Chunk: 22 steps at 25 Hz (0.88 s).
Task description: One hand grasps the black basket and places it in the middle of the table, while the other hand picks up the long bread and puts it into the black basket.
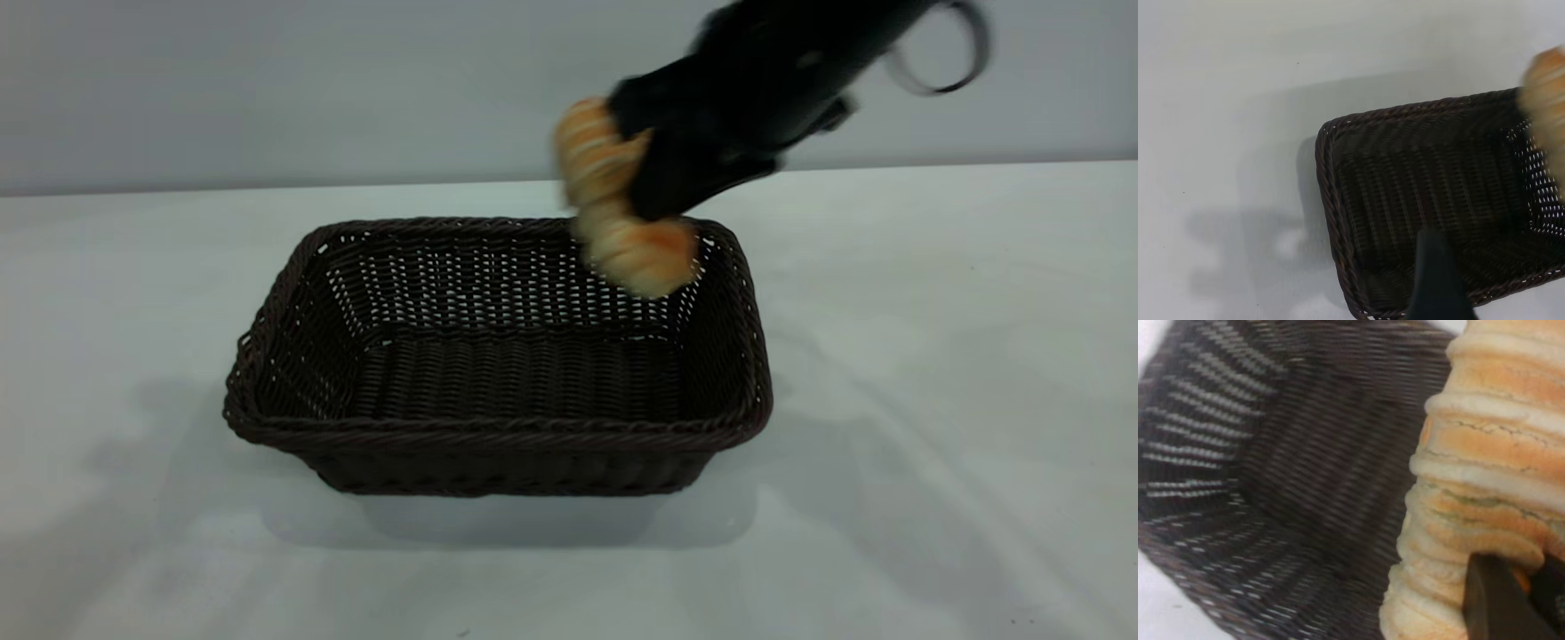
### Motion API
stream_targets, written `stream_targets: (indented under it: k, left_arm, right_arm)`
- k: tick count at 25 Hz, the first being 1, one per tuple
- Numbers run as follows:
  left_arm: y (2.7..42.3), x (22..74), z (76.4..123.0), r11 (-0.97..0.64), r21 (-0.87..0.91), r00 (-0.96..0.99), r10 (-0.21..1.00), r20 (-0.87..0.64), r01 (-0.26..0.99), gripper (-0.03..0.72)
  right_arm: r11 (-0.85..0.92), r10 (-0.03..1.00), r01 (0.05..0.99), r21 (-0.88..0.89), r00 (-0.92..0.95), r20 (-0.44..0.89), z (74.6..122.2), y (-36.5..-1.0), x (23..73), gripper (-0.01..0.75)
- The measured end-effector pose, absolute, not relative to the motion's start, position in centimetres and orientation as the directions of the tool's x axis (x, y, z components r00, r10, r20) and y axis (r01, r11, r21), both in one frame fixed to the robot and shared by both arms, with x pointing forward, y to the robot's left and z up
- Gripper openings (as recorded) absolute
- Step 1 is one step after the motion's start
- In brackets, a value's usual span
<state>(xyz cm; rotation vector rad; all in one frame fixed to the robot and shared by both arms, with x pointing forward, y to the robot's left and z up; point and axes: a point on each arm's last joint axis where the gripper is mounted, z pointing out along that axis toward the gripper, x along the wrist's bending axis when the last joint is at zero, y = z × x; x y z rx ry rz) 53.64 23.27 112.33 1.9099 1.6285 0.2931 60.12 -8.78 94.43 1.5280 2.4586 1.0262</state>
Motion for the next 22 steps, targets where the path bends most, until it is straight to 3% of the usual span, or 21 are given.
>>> stream_targets:
  k: [3, 7, 9, 12, 18, 22]
  left_arm:
    - [23.3, 53.6, 112.3, -0.063, 0.57, 0.221, 0.952, -0.212, 0.819, 0.529]
    - [23.3, 53.6, 112.3, -0.065, 0.566, 0.221, 0.952, -0.213, 0.822, 0.529]
    - [23.4, 53.4, 112.2, -0.081, 0.553, 0.224, 0.954, -0.197, 0.829, 0.529]
    - [24.4, 52.9, 112.3, -0.119, 0.528, 0.2, 0.975, -0.098, 0.841, 0.529]
    - [27.8, 50.2, 114.2, -0.092, 0.486, 0.01, 0.986, 0.168, 0.869, 0.529]
    - [29.5, 47.1, 116.3, -0.036, 0.492, -0.107, 0.96, 0.258, 0.87, 0.529]
  right_arm:
    - [0.305, 0.808, 0.778, 0.55, -0.517, 0.283, 93.0, -7.3, 59.9, 0.178]
    - [0.327, 0.801, 0.779, 0.535, -0.528, 0.28, 92.9, -7.5, 59.8, 0.355]
    - [0.369, 0.791, 0.767, 0.525, -0.556, 0.256, 93.3, -7.9, 59.7, 0.408]
    - [0.413, 0.805, 0.778, 0.472, -0.555, 0.209, 94.3, -9.8, 59.6, 0.426]
    - [0.314, 0.947, 0.926, 0.212, -0.32, -0.005, 95.4, -19.3, 60.4, 0.427]
    - [0.248, 0.964, 0.962, 0.118, -0.232, -0.128, 97.9, -23.2, 59.3, 0.427]
